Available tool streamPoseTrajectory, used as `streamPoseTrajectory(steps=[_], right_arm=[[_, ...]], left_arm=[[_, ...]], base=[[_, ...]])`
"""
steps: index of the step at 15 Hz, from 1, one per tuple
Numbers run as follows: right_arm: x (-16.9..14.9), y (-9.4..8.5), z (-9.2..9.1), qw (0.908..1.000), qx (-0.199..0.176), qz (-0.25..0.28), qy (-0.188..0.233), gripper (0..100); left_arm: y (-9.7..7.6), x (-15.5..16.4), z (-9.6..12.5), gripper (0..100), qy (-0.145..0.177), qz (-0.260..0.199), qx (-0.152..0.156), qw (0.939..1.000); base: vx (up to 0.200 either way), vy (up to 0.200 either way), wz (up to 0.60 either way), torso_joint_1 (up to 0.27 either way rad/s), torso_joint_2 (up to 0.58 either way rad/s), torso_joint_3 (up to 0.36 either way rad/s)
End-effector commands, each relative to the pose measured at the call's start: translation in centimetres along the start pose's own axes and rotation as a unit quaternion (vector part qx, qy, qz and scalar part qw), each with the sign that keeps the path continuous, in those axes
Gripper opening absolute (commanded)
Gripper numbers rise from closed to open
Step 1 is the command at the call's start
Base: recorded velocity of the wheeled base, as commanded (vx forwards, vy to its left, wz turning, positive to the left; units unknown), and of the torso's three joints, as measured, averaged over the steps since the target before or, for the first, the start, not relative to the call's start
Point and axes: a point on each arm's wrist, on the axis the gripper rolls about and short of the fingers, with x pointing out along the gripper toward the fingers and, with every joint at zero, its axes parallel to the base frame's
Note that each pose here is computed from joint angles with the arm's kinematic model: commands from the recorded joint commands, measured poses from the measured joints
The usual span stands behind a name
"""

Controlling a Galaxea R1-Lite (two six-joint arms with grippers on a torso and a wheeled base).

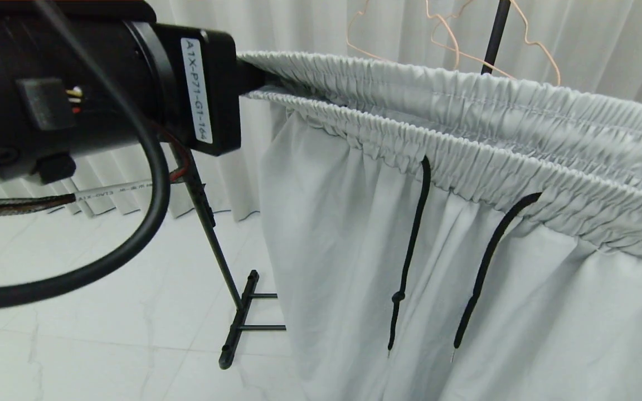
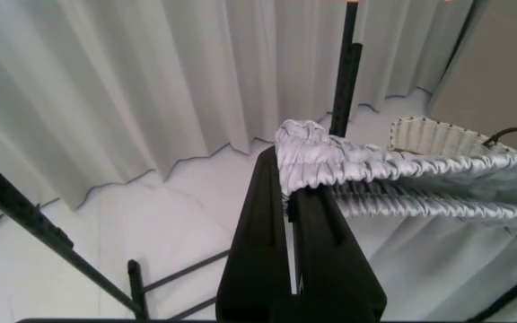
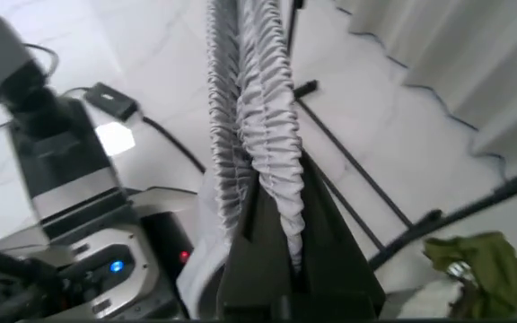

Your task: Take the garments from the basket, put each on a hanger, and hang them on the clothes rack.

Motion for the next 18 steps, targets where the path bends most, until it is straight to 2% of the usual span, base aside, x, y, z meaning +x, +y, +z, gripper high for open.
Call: streamPoseTrajectory(steps=[1,3,4,6,8,12,14,18], right_arm=[[0.8,-0.5,0.0,0.9986,0.004,-0.050,0.018,0],[2.4,-1.7,0.7,0.9903,0.013,-0.137,0.019,0],[3.3,-2.6,1.2,0.9865,0.020,-0.162,0.005,0],[5.4,-4.0,2.0,0.9815,0.026,-0.189,-0.015,0],[7.8,-5.1,2.9,0.9794,0.026,-0.196,-0.042,0],[11.0,-6.1,4.1,0.9795,0.023,-0.189,-0.066,0],[11.4,-6.3,4.5,0.9793,0.023,-0.189,-0.068,0],[11.1,-6.5,4.3,0.9776,0.025,-0.199,-0.064,0]], left_arm=[[0.8,-1.5,0.0,0,0.009,-0.001,0.004,0.9999],[2.0,-4.3,-0.1,0,0.039,-0.008,0.018,0.9991],[2.5,-5.9,-0.4,0,0.053,-0.019,0.026,0.9981],[2.9,-8.1,-0.8,0,0.069,-0.047,0.021,0.9963],[2.5,-9.5,-1.0,0,0.073,-0.088,0.011,0.9934],[1.6,-11.1,-1.4,0,0.065,-0.159,0.024,0.9847],[1.5,-11.4,-1.8,0,0.067,-0.172,0.030,0.9823],[1.5,-11.5,-1.8,0,0.067,-0.172,0.029,0.9824]], base=[[0.000,0.000,0.00,0.000,0.00,0.000],[0.000,0.000,0.00,0.000,0.00,0.000],[0.000,0.000,0.00,0.000,0.00,0.000],[0.000,0.000,0.00,0.000,0.00,0.000],[0.000,0.000,0.00,0.000,0.00,0.000],[0.000,0.000,0.00,0.000,0.00,0.000],[0.000,0.000,0.00,0.000,0.00,0.000],[0.000,0.000,0.00,0.000,0.00,0.000]])
